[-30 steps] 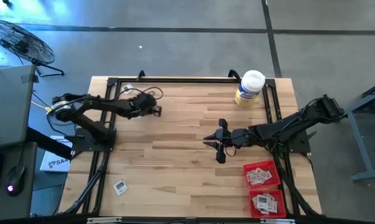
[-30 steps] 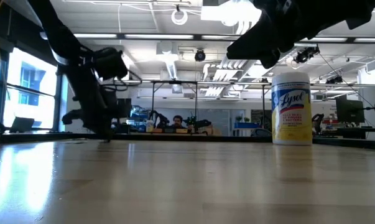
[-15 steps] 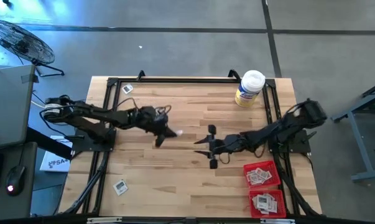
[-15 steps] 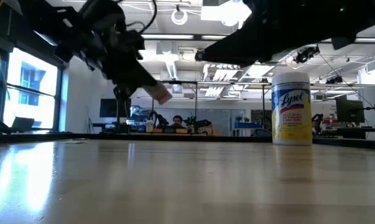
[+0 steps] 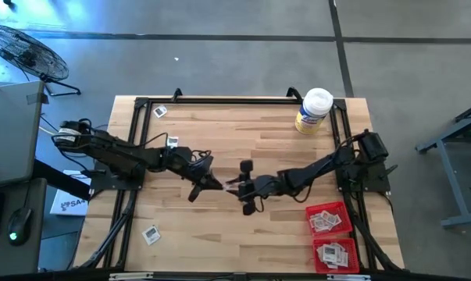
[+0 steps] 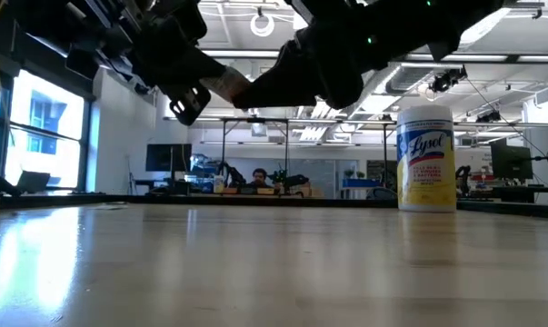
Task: Pick & Place First Aid Supplies
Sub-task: Put the white ointment pack into the top red bin, then put the white towelette pack into the bottom red bin
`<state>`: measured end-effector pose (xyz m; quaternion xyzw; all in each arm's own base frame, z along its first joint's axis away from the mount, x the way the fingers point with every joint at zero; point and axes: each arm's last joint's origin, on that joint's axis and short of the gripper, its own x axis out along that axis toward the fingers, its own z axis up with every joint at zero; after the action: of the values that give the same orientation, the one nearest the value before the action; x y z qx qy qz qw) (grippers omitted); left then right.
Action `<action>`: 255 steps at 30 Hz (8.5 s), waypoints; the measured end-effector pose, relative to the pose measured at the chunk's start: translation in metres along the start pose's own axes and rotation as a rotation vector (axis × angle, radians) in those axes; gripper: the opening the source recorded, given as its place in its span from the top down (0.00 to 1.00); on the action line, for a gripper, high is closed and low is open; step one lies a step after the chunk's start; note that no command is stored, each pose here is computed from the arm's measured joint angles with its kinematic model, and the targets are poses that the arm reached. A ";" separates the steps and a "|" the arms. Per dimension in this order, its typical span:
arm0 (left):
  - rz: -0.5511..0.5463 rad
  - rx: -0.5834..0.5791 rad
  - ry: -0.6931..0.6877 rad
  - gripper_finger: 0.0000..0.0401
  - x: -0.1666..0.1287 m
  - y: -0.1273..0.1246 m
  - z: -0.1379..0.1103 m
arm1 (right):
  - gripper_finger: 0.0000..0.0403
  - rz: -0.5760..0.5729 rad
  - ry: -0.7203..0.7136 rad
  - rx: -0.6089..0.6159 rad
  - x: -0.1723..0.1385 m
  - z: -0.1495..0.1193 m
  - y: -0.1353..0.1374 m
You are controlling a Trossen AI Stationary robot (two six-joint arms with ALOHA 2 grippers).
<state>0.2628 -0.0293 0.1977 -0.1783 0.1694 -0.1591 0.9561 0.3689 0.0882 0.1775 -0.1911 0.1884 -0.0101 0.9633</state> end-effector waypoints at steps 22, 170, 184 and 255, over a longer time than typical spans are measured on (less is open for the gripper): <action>0.196 0.101 -0.023 0.80 -0.025 -0.006 0.011 | 0.99 0.079 0.092 0.307 -0.001 -0.003 0.007; 0.154 0.062 -0.008 1.00 -0.041 -0.034 0.005 | 0.55 -0.112 -0.085 0.054 0.000 0.028 -0.017; 0.094 0.112 -0.056 1.00 -0.041 -0.037 0.011 | 0.82 0.006 -0.151 0.064 -0.002 0.033 -0.010; 0.270 0.164 0.178 0.56 -0.067 -0.052 -0.015 | 0.70 0.572 1.297 1.346 -0.259 -0.050 0.107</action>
<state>0.1844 -0.0549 0.2228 -0.0606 0.2622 -0.0579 0.9614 0.1042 0.1931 0.1880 0.4942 0.6758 0.0153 0.5467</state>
